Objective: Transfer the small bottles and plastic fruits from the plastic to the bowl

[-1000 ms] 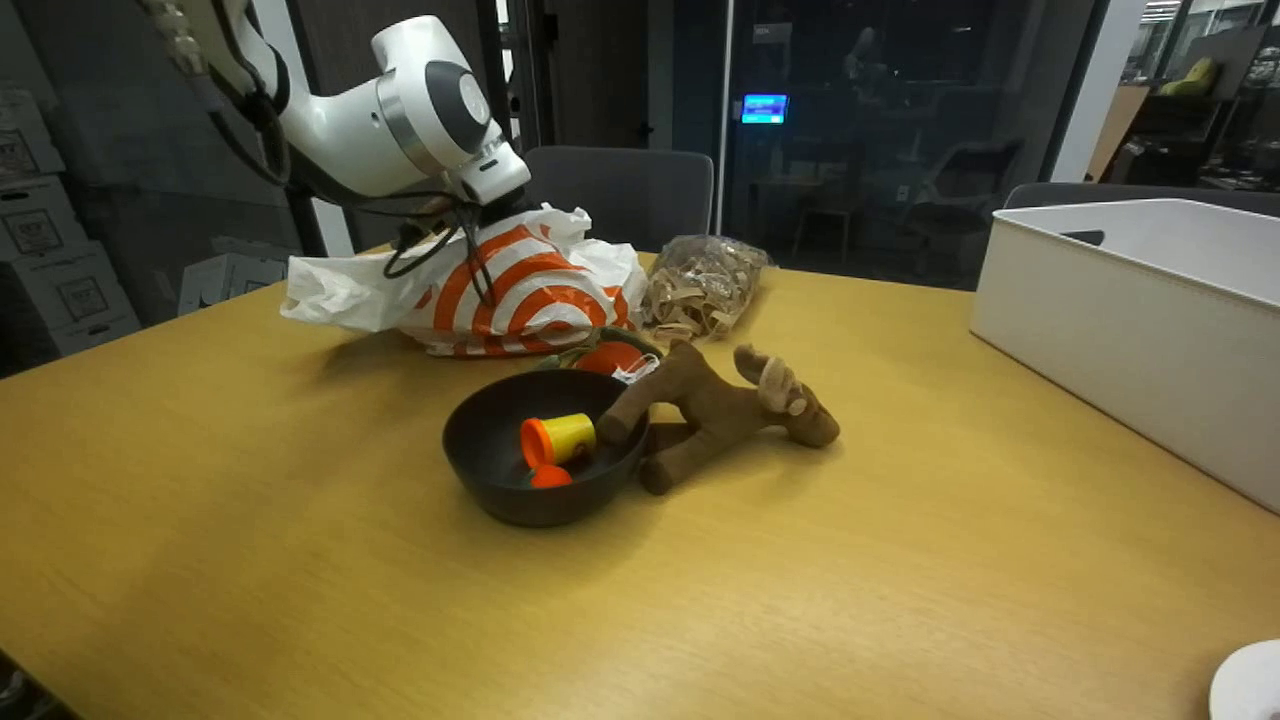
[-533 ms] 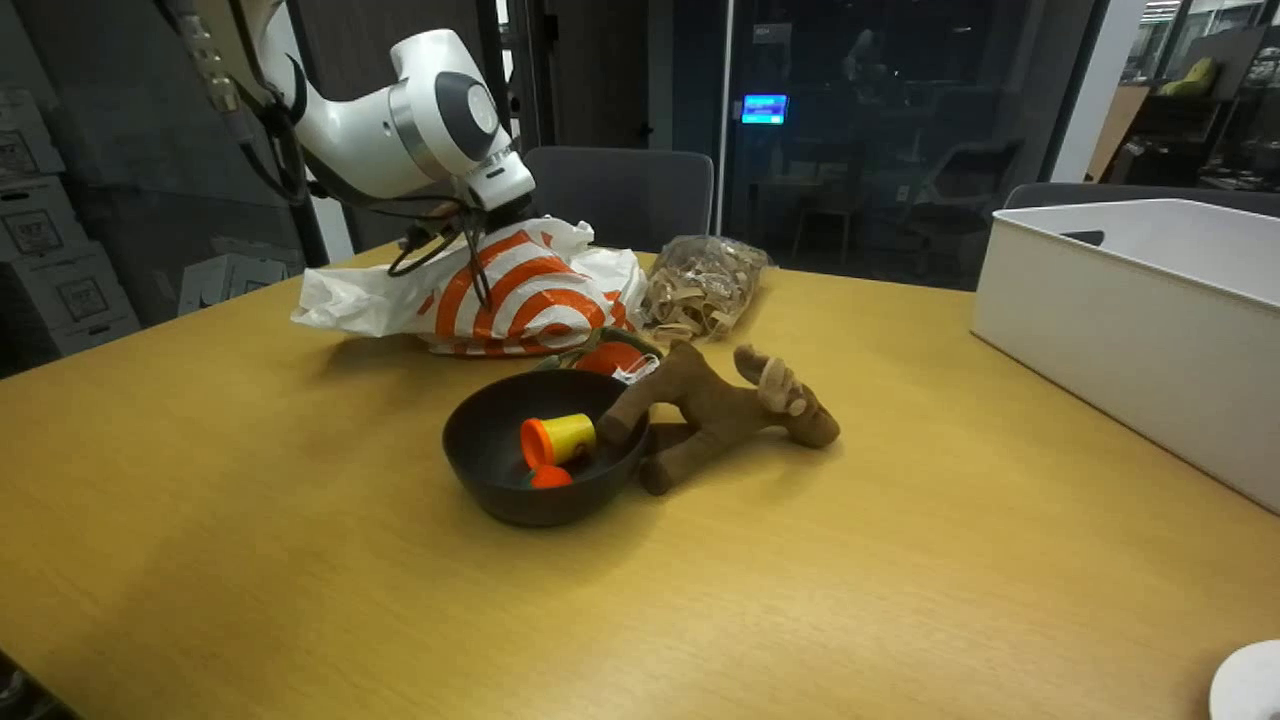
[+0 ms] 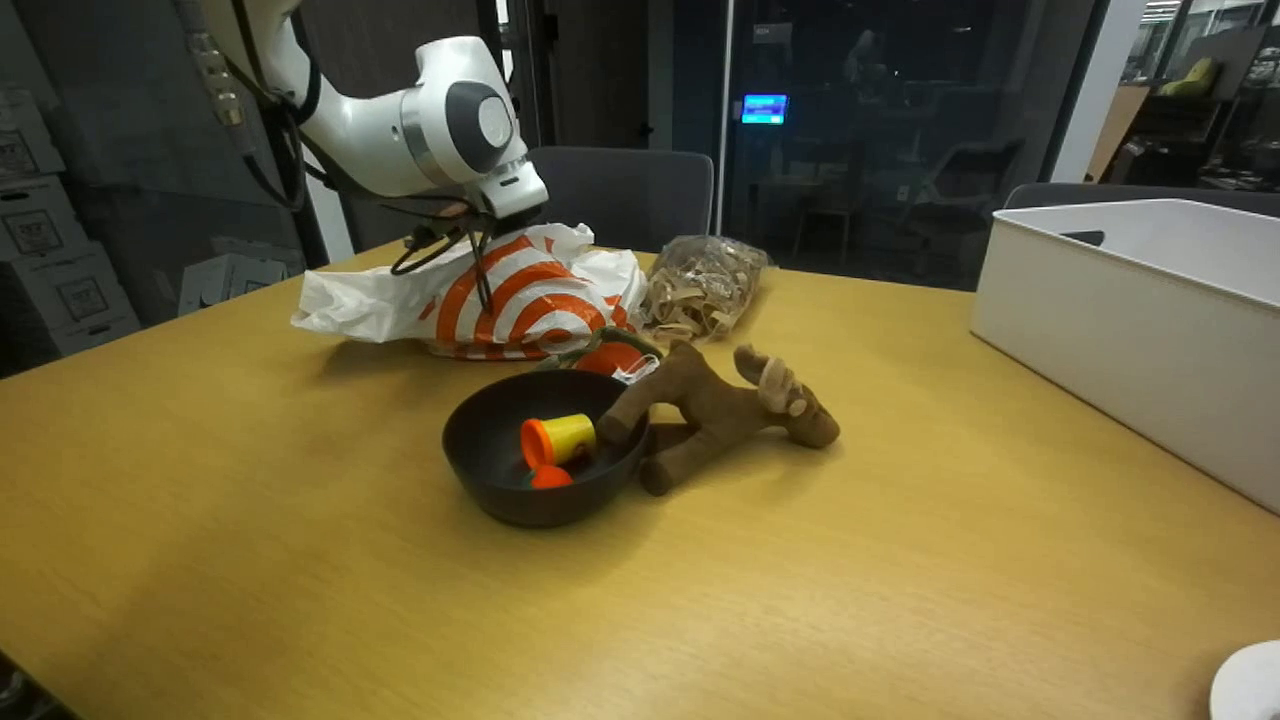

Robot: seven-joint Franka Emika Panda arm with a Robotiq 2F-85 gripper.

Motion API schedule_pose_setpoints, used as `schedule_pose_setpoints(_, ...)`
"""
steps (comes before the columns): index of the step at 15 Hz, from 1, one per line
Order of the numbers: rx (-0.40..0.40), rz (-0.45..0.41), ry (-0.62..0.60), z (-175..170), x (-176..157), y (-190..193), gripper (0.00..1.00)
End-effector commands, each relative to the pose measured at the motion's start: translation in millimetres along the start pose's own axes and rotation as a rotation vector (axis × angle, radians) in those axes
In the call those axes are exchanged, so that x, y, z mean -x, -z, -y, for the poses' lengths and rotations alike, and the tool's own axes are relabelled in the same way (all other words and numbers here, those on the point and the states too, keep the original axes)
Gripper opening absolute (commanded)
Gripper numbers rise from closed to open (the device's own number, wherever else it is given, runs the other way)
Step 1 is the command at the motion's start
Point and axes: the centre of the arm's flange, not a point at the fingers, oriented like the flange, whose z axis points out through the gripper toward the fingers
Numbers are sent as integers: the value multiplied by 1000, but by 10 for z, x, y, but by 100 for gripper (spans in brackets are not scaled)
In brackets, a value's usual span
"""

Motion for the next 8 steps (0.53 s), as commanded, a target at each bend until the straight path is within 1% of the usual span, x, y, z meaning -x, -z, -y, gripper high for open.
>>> schedule_pose_setpoints(1,-44,118,104,-121,-234,488,37)
schedule_pose_setpoints(5,-96,273,243,-232,-511,964,37)
schedule_pose_setpoints(8,-108,401,332,-336,-685,1147,37)
